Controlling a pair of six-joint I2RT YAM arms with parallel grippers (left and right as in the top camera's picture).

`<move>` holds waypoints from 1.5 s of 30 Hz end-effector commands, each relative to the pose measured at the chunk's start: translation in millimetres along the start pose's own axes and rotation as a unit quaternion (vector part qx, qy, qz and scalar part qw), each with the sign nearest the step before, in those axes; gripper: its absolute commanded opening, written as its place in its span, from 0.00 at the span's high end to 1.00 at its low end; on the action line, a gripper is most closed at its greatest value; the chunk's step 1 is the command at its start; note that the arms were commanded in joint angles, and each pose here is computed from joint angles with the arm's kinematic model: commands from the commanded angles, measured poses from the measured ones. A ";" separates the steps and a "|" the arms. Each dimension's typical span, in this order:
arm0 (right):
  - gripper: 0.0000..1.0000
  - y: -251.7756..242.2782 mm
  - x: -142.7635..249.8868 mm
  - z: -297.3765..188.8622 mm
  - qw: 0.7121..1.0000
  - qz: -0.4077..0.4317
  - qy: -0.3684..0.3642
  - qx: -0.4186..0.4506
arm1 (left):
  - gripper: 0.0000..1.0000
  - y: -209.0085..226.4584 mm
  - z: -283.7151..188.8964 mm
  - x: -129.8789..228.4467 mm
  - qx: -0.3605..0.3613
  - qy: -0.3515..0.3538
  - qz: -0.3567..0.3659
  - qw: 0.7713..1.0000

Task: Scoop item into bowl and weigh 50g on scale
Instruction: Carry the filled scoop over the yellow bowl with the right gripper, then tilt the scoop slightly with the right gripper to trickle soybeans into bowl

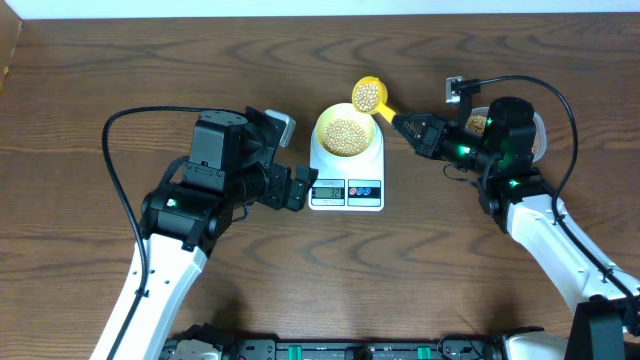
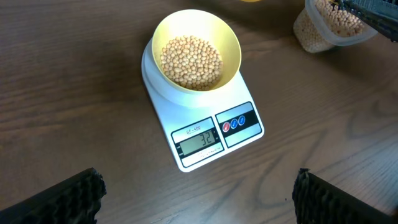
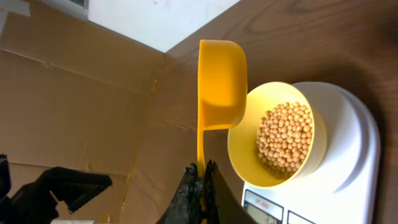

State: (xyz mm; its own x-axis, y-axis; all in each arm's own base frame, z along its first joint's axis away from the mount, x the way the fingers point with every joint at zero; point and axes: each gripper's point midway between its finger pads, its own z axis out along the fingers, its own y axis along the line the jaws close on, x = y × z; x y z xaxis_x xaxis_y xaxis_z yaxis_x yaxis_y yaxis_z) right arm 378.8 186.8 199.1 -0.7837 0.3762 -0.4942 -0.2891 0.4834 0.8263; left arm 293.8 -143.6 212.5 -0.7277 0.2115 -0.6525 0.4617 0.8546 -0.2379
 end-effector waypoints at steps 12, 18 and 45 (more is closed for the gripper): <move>0.99 -5.3 6.5 3.1 0.991 -0.134 0.009 0.014 | 0.01 -1.7 1.4 0.9 0.005 0.002 0.005 1.000; 0.99 -6.6 9.0 3.5 0.985 -0.171 0.014 0.016 | 0.01 -1.7 1.4 0.9 0.005 0.002 0.005 1.000; 0.99 -13.2 9.3 17.0 0.959 -0.274 -0.004 0.076 | 0.01 -1.7 1.4 0.8 0.005 0.002 0.005 1.000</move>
State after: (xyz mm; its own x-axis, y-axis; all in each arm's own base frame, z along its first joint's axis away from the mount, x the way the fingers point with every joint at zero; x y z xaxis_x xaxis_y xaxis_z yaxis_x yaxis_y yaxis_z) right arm 384.2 193.4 181.6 -0.5546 0.0711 -0.8291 -0.5580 0.7073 0.4340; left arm 293.8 -143.6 212.5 -0.7275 0.2118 -0.6526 0.4619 0.8545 -0.2376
